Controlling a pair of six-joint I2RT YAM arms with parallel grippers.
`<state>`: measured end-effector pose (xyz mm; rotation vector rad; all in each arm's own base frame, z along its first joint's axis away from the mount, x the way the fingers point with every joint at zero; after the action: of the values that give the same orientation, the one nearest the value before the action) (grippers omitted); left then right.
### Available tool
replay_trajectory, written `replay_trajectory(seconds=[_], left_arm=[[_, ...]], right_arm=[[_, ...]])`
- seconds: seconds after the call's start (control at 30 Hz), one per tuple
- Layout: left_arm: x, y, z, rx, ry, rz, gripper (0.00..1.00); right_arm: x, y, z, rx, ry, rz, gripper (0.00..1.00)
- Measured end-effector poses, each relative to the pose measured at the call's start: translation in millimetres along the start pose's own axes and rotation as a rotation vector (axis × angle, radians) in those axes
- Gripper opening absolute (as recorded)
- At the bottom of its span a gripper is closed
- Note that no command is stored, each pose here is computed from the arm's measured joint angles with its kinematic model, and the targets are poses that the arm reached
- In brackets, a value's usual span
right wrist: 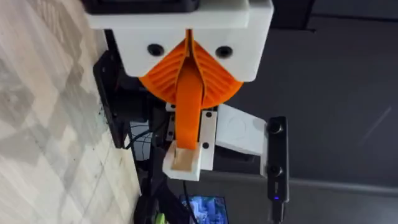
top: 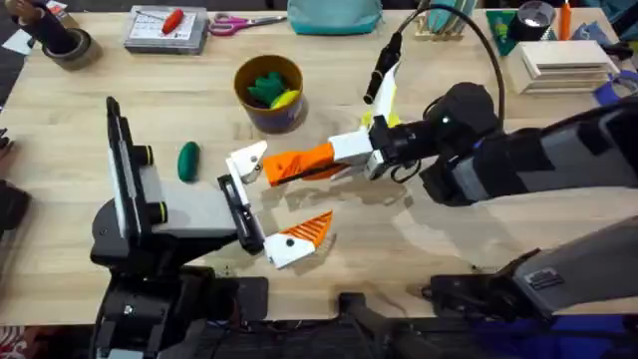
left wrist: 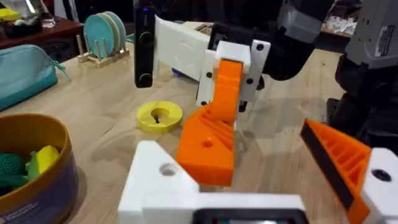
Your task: Pick up the gripper from the table and insert it into the empty holder that is missing its gripper. Then pick up a screw, insert it into the mounting hole, and use the screwdriver to tighten it. Finally, clean up the table by picking up the vegetable and placing it into the bucket.
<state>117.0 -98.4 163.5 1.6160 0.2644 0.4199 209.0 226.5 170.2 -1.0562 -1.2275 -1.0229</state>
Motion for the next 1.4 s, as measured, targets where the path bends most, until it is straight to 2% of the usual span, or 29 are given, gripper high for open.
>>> replay_trajectory(seconds=[0.63,0.8,1.4], left_arm=[[0.9,0.0,0.0,0.001,0.008,-0.002,0.985],[0.8,-0.1,0.0,0.001,0.008,-0.003,0.985],[0.6,0.0,0.0,0.001,0.006,-0.014,0.985]], right_arm=[[4.0,0.9,6.5,0.014,0.005,-0.013,0.009],[-0.2,2.2,6.5,0.010,-0.008,0.028,0.009],[-4.6,5.7,7.2,0.003,-0.009,0.035,0.009]])
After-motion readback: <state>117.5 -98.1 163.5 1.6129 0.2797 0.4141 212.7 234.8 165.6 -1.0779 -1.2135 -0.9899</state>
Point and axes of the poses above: each hand's point on the last joint's axis, 136 mm out from that joint toward the fingers, its own z axis out along the fingers, its own x axis along the line the jaws close on, y = z × x, the point moved 7 cm from there along -z, back along the fingers, and after that the axes turned 10 degrees about z, right-handed, at the moved point
